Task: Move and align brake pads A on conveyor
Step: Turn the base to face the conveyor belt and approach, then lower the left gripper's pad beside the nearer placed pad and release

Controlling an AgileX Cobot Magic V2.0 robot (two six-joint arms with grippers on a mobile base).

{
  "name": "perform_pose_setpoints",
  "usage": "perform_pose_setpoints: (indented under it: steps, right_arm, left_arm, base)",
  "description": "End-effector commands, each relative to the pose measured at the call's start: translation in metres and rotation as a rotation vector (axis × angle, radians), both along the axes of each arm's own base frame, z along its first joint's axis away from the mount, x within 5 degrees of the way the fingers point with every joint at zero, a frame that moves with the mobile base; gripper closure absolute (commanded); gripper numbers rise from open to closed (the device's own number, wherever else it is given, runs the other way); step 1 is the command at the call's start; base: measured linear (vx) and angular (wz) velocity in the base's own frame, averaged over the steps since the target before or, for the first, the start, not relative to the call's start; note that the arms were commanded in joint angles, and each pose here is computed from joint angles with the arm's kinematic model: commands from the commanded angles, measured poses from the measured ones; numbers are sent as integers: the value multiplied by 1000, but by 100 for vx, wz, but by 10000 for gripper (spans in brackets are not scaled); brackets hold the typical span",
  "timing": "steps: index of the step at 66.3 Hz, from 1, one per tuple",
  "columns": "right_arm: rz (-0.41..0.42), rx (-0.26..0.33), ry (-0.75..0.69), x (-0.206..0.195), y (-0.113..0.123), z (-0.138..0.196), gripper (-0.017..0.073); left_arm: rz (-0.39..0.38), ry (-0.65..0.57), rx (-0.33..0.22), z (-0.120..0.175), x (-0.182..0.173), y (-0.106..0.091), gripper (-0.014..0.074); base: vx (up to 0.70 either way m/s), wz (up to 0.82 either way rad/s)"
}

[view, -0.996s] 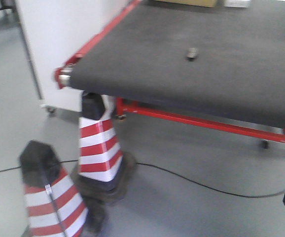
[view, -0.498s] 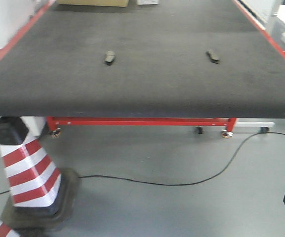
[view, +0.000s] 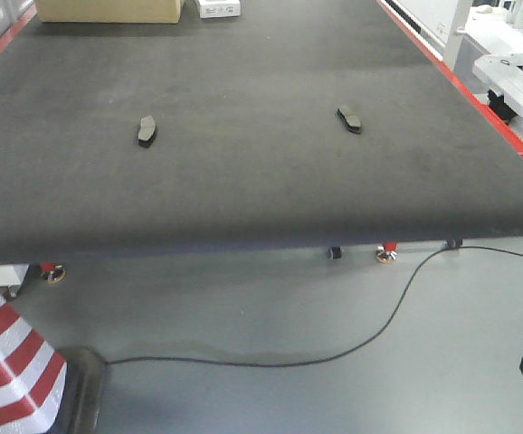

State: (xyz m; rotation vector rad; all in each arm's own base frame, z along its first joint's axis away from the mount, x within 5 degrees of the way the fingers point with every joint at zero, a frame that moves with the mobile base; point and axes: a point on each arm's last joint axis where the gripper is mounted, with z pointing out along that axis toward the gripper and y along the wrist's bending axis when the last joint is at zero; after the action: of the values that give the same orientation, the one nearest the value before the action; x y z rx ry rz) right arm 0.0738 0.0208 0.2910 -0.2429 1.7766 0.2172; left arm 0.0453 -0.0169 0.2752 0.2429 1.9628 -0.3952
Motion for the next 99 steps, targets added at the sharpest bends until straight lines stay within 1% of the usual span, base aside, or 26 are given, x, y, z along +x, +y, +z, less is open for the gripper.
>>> perform_pose_setpoints:
  steps: [1, 63, 99]
  right_arm:
    - [14, 17, -119, 1, 1, 18, 564]
    - [14, 17, -119, 1, 1, 18, 564]
    - [14, 17, -119, 1, 1, 18, 564]
  left_arm:
    - [-13, -100, -46, 16, 2, -2, 600]
    - [-13, -99, -46, 16, 2, -2, 600]
    - [-13, -99, -46, 16, 2, -2, 600]
  base:
    - [29, 0]
    - [35, 3]
    - [24, 2]
